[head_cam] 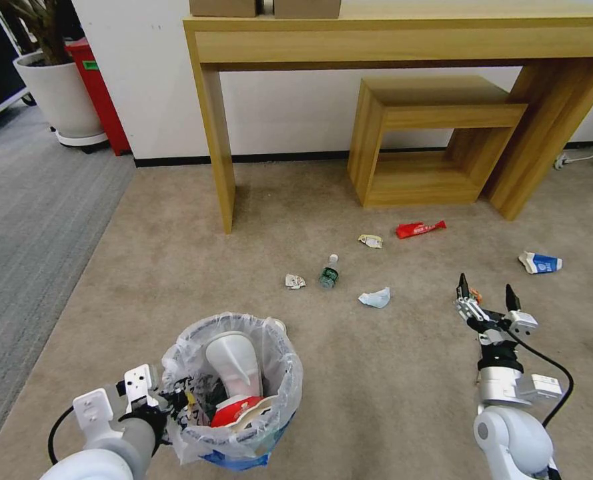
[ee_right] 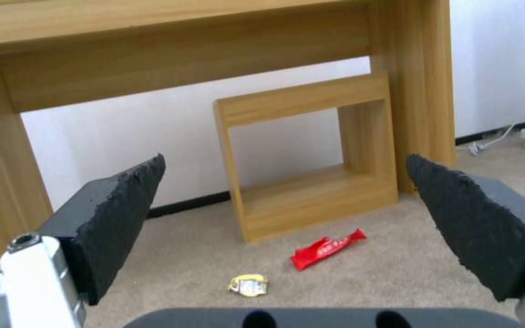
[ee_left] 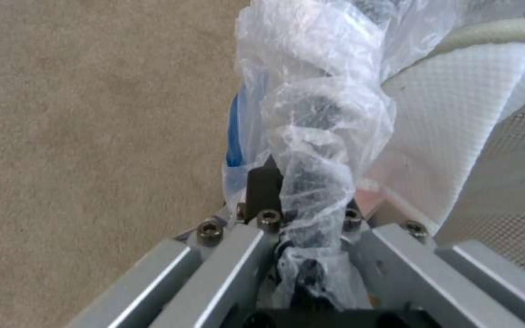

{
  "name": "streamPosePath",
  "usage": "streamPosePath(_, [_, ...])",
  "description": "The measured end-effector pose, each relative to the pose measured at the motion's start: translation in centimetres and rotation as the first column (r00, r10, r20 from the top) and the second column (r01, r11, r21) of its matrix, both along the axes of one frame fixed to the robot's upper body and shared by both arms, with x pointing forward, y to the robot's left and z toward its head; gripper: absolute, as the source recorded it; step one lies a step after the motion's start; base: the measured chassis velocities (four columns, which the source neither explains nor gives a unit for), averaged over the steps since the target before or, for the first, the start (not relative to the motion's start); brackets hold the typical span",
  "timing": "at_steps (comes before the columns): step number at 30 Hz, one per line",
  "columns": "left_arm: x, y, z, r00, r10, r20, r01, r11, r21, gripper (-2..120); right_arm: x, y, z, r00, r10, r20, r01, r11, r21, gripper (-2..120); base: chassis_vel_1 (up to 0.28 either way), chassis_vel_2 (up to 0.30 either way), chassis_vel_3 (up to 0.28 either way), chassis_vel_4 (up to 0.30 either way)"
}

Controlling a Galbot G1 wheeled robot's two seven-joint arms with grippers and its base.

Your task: Pick up the trash bin and place the garbage on the floor into it.

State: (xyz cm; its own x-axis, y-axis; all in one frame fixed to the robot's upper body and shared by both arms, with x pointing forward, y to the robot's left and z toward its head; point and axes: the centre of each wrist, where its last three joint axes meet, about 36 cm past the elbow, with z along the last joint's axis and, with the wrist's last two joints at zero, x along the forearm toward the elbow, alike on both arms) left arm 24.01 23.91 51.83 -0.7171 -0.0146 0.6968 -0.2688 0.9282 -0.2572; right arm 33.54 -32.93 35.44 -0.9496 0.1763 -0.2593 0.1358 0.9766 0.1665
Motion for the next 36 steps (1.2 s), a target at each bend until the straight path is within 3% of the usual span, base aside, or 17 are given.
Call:
streamPosePath(9, [-0.2,0.1,0.0,0.999,0.028,-0.027,-0.028,0.999,0.017,0,-0.7,0.0,-0.2,1.000,-0.001,-0.011,0.001,0.999,-0.040,100,0.000,0.000,0.000,0.000])
streamPosePath(13, [-0.5,1.9,0.2,0.995,0.077,-0.061,-0.072,0.994,0.086,0,-0.2,0.7,0.0,1.000,0.012,-0.004,-0.013,0.999,-0.040,100,0.000,0.000,0.000,0.000])
streamPosePath(21, [-0.2,4.6,1.5,0.991,0.126,-0.038,-0.120,0.985,0.120,0,0.3,1.8,-0.3,1.000,0.026,-0.002,-0.026,0.999,-0.018,100,0.000,0.000,0.000,0.000])
streamPosePath(36, [-0.3,2.8,0.5,0.995,0.092,-0.038,-0.089,0.993,0.079,0,0.2,1.6,-0.8,1.000,0.008,-0.008,-0.008,1.000,-0.014,100,0.000,0.000,0.000,0.000])
